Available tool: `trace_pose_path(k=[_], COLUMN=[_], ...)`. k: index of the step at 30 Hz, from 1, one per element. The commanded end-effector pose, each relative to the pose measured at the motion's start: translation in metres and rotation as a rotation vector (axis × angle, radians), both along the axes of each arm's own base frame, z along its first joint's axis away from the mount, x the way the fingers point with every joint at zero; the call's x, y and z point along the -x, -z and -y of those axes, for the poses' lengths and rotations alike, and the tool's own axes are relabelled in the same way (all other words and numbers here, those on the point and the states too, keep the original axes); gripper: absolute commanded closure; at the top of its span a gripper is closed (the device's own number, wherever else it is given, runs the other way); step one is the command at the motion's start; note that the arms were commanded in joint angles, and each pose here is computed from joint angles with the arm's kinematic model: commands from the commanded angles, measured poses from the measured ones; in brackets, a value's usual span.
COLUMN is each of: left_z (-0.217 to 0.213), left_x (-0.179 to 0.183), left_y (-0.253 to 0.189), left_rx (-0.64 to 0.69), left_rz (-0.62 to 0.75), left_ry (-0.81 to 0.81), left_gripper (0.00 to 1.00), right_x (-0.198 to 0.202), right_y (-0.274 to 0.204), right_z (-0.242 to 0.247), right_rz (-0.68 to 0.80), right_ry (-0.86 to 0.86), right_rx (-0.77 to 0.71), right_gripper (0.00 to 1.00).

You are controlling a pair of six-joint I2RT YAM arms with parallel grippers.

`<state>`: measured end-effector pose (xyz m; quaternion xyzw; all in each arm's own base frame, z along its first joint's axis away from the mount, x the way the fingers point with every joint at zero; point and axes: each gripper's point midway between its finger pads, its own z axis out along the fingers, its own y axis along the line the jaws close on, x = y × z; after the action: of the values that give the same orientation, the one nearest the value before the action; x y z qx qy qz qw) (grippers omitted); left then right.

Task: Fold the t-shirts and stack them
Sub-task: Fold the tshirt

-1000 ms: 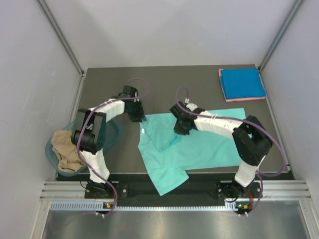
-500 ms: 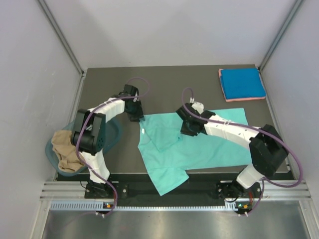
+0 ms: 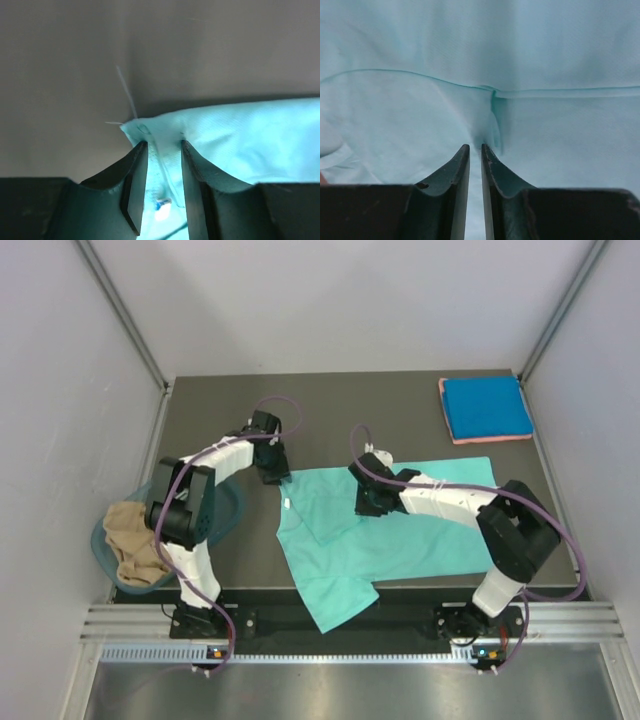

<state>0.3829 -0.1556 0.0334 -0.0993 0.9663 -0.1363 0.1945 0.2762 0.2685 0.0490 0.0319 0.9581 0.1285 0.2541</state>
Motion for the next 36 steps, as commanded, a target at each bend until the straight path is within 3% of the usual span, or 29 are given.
trace_pose_path(k=[1,7,16,23,29,33,36], left_z=[-0.009,-0.011,-0.04,-0.024,0.015,0.048,0.055], left_x=[-0.004,-0.011,-0.008,-0.018,-0.017,-0.012,-0.008], left_y=[0.012,0.014,0.026,-0.026,-0.067,-0.075,-0.058], left_rx=[-0.063,-0.086,-0.235,-0.173,-0.137,-0.039,-0.008], left_rz=[0.007,-0.001,-0.018,0.097,0.183,0.211,0.169], left_ry=[-0.028,-0.031,-0.109,-0.115,-0.028,0.035,0.036], left_gripper=[0.62,0.62,0.63,0.62,0.62,0.62,0.62], right_x=[0.001,0.004,0.002,-0.003,-0.006,-0.008,-0.009], right_y=[0.011,0.013,-0.004,-0.049,-0.084,-0.093,-0.097], right_z=[0.013,0.012,0.019,0.015,0.029,0.047,0.061], right_rz=[0.008,-0.003,0.026,0.087,0.155,0.181,0.193], right_ry=[0.007,-0.004,0.012,0.0,0.024,0.05,0.073], right_rx=[0.03,0.038,0.027,-0.055,-0.108,-0.112,-0.107], right_gripper=[0.84,0.88,0.87,0.83,0.81,0.81,0.81])
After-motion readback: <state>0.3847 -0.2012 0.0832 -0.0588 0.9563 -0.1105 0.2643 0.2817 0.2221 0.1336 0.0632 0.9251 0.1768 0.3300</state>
